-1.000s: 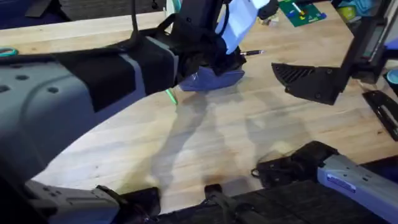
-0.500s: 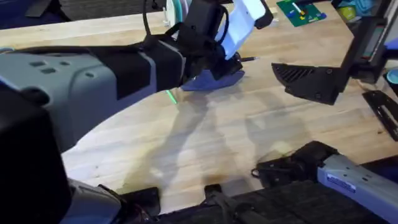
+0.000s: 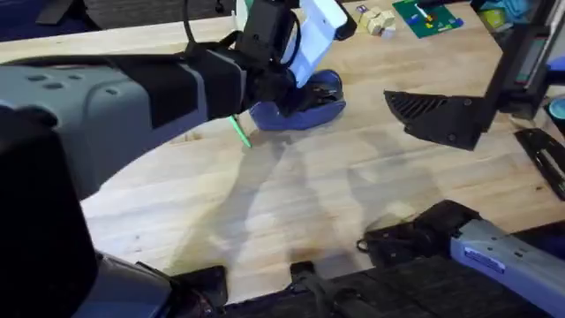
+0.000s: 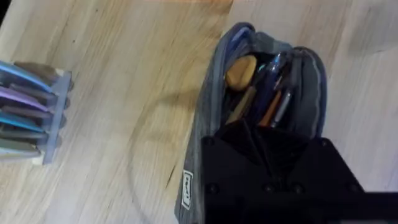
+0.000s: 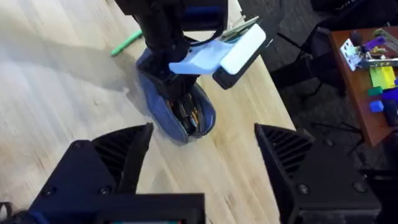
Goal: Unzip the bag, pick up the pens from the table one at a time and place them inside, then zip the bag closed.
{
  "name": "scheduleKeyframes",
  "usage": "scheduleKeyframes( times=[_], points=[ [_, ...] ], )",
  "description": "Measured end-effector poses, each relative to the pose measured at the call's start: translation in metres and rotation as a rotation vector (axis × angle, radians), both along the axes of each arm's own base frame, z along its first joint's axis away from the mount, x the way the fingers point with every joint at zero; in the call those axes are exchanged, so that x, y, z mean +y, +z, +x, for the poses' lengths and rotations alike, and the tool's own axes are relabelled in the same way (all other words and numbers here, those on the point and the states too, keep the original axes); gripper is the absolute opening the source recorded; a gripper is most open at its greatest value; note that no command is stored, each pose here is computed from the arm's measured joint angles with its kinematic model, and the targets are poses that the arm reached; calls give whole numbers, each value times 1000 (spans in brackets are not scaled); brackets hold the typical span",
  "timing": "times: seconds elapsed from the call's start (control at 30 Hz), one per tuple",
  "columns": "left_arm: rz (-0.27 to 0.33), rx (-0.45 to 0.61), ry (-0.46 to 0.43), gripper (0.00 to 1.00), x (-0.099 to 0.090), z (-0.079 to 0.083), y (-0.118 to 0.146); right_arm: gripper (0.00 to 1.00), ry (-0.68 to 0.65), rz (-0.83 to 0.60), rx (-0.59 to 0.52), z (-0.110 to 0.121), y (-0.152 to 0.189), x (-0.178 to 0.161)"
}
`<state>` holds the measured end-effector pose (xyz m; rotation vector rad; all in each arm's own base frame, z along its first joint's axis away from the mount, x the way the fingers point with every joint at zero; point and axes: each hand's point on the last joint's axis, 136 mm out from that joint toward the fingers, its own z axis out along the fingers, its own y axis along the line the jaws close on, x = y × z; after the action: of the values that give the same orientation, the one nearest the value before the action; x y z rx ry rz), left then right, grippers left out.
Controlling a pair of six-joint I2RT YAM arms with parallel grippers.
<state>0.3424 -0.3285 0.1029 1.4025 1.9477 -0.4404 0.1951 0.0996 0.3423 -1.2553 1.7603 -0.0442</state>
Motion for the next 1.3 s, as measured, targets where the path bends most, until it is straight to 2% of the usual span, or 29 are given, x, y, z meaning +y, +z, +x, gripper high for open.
scheduleKeyframes(
  times=[0.3,0.33,0.5,0.53,0.57,0.9,1.03,1.17,1.3],
  points=[
    [6,7,2,42,2,-1,-1,998,3,2,1,0,0,1],
    [8,4,-1,73,2,-1,-1,998,3,2,1,0,0,1],
    [9,3,2,866,2,0,-1,998,3,2,1,0,0,1],
    [8,5,5,955,2,0,-2,998,4,2,1,0,0,1],
    [7,6,6,981,2,0,-2,998,5,3,1,0,0,1],
    [2,10,14,992,3,-1,2,998,10,6,2,-1,0,2],
    [-24,-18,23,992,9,-5,30,998,9,6,3,-1,0,2],
    [-68,-55,65,992,27,-11,75,998,9,5,7,-2,-1,2],
    [-78,-19,209,992,62,-13,99,998,9,5,7,-2,-1,2]
  ],
)
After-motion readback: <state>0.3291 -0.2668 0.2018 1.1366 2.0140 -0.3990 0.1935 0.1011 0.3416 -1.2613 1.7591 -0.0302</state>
